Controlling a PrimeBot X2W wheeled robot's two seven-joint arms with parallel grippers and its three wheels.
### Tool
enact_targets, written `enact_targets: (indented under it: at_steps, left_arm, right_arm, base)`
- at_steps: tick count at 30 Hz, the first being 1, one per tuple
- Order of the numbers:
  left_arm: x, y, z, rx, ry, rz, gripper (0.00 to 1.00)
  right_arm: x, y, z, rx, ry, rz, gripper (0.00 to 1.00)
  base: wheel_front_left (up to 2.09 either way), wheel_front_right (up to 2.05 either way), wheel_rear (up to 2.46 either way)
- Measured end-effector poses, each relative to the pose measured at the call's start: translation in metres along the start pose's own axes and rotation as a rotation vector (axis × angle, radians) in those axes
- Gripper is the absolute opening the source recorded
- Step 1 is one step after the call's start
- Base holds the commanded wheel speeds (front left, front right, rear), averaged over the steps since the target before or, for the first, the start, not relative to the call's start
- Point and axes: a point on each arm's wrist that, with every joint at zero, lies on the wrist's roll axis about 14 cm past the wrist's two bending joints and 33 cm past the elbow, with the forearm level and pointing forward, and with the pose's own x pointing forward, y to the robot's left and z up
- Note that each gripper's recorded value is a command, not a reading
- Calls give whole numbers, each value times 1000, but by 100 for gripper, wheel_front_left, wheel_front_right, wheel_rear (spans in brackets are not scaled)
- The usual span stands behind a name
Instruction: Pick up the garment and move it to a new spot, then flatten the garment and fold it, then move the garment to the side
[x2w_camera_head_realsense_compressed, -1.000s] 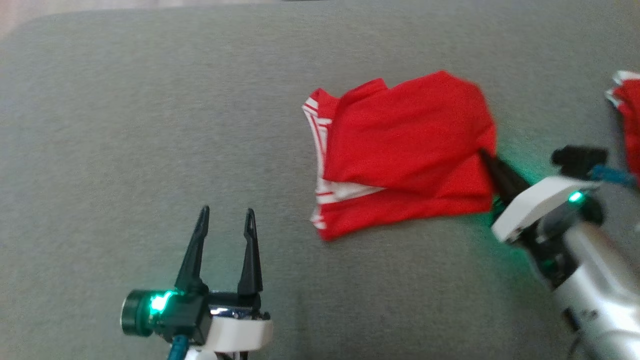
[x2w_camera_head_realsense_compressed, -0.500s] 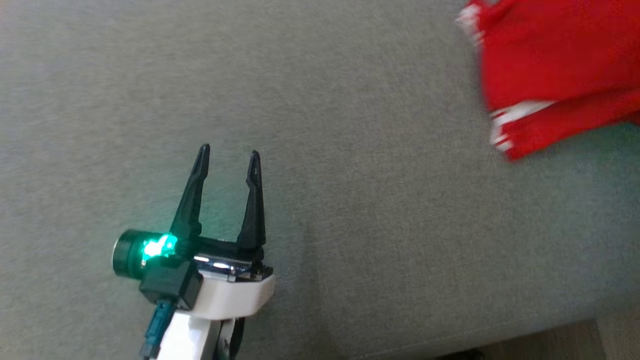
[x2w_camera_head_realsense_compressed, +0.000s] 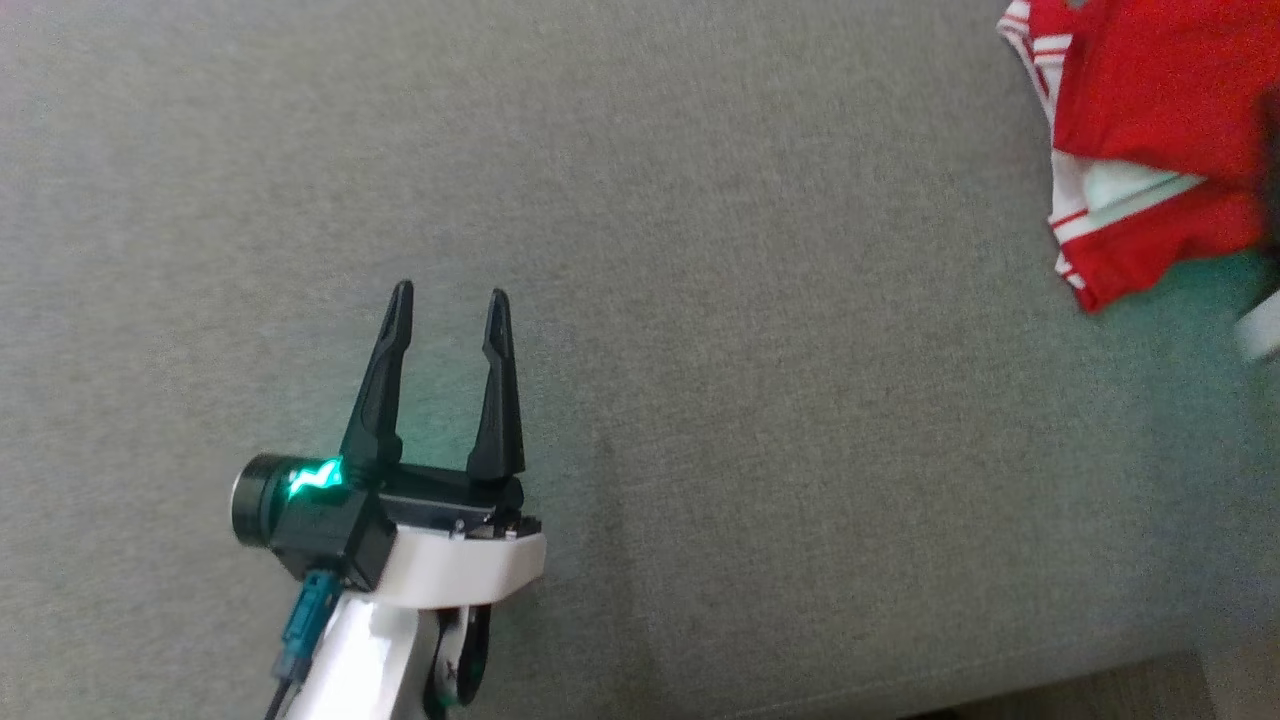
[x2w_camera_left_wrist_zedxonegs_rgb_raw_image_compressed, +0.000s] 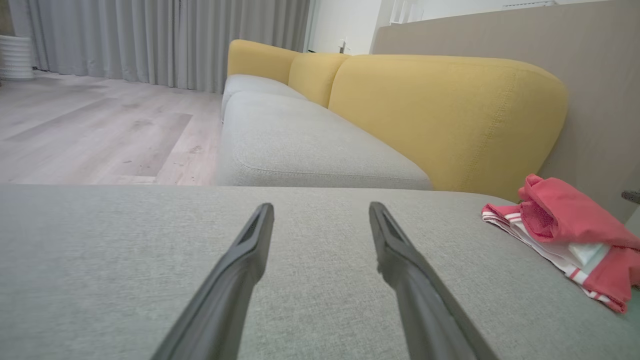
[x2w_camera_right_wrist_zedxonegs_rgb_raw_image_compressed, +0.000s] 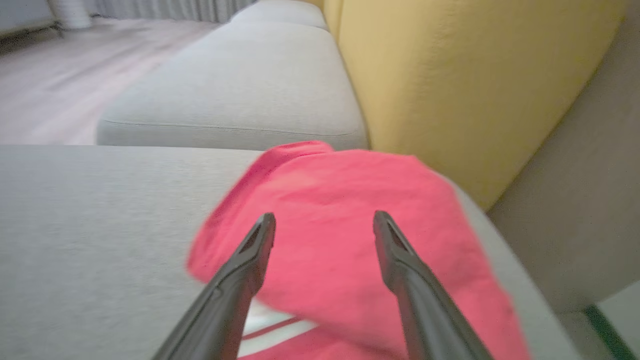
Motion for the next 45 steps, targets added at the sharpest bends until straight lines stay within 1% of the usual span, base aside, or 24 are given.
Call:
enact_targets:
  at_steps: [3,6,10,13,15,18,20,23,28,38,39,45]
  left_arm:
    - [-10,2,13,23,-20,17,100]
    - [-24,7,22,64,-32,56,100]
    - [-49,14,28,96,-27,109,100]
    - [-65,19,40,108,-56,146,100]
    - [-76,22,50,126,-80,169,100]
    - [-94,25,60,152,-109,200,100]
    - [-107,27,64,166,-122,219,100]
    - [-124,26,69,193,-139,222,100]
    - [-133,32,68,194,-133,242,100]
    - [-133,34,68,192,-132,240,100]
    - [-133,34,66,193,-126,241,0]
    - [-148,42,24,188,9,268,0]
  right_arm:
    - [-16,50,-14,87,-29,82,100]
    - [-36,92,-23,159,-68,147,100]
    - [-59,132,-22,216,-141,197,100]
    - [-76,151,-15,226,-190,216,100]
    - [-88,156,-5,238,-233,209,100]
    - [-112,154,17,258,-331,176,100]
    - [-128,153,17,264,-347,162,100]
    - [-151,161,3,259,-326,172,100]
    - [-154,164,11,266,-352,178,100]
    - [-154,164,11,260,-352,174,100]
    - [-154,165,9,260,-347,173,0]
    - [-156,170,-32,264,-216,175,0]
  base:
    - [0,0,0]
    - [0,0,0]
    - [0,0,0]
    - [0,0,0]
    - [0,0,0]
    - [0,0,0]
    - [0,0,0]
    - [0,0,0]
    - [0,0,0]
    - [0,0,0]
    - [0,0,0]
    - [0,0,0]
